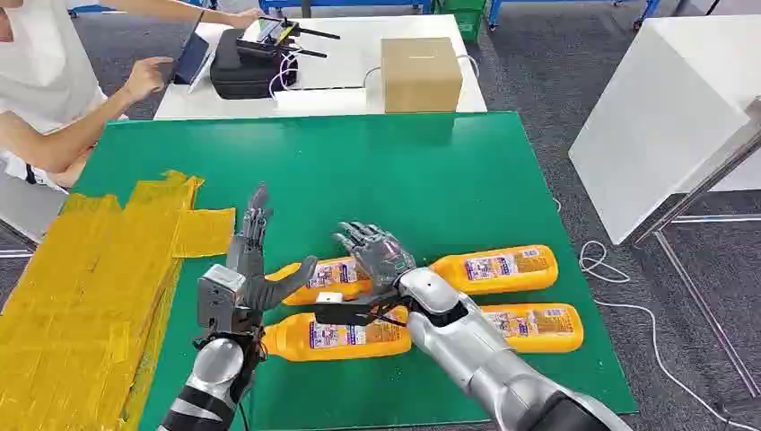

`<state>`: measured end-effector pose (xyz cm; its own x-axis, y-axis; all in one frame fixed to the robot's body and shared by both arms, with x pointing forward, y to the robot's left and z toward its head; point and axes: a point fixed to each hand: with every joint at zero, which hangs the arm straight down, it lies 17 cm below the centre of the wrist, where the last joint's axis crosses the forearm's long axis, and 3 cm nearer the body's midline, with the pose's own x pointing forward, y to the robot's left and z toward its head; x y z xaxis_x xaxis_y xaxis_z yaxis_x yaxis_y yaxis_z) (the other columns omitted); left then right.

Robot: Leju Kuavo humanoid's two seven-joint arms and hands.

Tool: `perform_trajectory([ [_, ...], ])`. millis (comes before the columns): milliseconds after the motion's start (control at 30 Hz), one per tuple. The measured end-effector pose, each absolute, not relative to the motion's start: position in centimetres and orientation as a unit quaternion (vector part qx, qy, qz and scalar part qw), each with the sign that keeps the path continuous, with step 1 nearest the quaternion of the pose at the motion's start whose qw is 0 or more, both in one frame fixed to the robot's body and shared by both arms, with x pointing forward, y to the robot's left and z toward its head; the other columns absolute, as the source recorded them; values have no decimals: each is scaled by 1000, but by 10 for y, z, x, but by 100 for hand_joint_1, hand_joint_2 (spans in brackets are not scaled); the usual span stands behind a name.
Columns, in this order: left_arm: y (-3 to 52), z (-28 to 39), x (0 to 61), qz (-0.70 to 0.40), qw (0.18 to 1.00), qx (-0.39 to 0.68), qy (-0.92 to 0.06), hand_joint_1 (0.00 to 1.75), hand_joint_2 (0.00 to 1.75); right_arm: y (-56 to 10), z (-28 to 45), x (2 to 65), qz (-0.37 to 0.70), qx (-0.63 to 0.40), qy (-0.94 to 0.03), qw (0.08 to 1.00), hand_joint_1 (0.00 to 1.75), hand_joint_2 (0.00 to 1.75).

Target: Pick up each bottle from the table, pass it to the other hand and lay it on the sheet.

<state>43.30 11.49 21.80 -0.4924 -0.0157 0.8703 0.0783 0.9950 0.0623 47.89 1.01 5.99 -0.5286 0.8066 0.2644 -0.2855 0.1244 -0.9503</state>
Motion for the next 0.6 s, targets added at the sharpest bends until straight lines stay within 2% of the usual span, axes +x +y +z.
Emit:
perform_trajectory([
  [367, 102, 218, 437, -45, 509, -43, -858, 0, 175, -11, 32, 491, 632, -201, -545, 512, 0, 175],
  [600, 86, 223, 440, -47, 506, -69, -859, 0, 175, -30, 6, 489, 674, -212, -466, 532, 0, 175],
])
